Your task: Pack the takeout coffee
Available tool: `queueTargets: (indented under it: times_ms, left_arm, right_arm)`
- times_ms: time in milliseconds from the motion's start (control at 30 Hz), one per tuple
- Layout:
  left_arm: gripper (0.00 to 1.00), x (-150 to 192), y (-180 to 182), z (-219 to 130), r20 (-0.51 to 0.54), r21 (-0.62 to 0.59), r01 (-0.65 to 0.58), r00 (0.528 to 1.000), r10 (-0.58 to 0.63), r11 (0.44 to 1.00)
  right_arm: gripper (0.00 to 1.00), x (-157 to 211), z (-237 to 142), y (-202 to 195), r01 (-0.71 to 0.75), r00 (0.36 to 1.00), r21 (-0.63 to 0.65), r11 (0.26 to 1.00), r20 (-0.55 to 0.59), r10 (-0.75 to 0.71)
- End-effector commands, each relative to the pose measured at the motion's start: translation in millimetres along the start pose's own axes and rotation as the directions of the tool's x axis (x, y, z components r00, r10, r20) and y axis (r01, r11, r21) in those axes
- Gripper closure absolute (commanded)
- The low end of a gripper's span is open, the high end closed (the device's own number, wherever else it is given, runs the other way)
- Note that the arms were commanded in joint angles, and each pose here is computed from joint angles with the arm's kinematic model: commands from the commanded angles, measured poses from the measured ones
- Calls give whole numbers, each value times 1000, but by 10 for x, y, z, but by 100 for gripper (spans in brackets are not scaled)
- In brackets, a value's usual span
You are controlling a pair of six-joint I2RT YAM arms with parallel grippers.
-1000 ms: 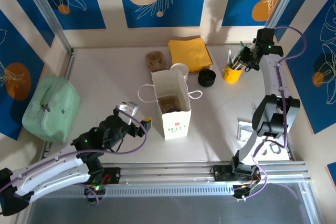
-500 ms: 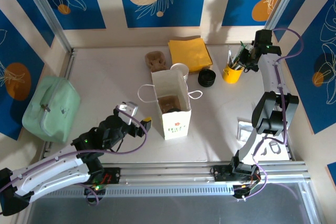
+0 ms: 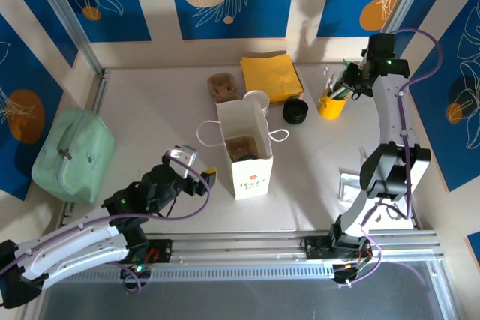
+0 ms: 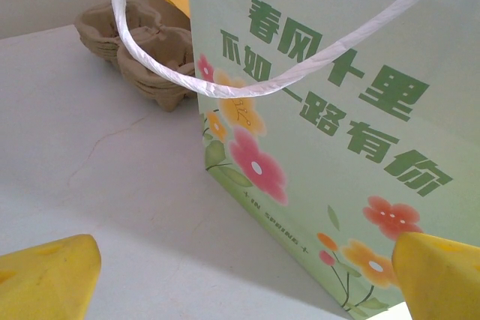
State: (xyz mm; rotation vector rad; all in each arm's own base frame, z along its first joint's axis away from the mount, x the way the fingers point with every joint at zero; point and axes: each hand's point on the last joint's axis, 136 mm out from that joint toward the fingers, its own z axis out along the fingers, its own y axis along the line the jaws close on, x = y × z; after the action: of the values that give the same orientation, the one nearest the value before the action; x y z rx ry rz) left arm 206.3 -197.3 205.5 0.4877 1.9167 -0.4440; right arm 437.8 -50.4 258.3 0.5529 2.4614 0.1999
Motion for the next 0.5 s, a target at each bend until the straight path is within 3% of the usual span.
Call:
queueTargets:
  times_ms: [0, 467]
  left_arm:
    - [1, -80, -64, -15, 21, 28, 22, 1000, -23, 999]
    - [0, -128, -70, -60, 27, 37, 30, 999, -31, 999]
  right_arm:
    - [89, 52, -458, 91, 44, 999, -11, 999, 27, -44]
    - [90, 336, -1690, 420, 168, 968, -45, 985, 199, -156]
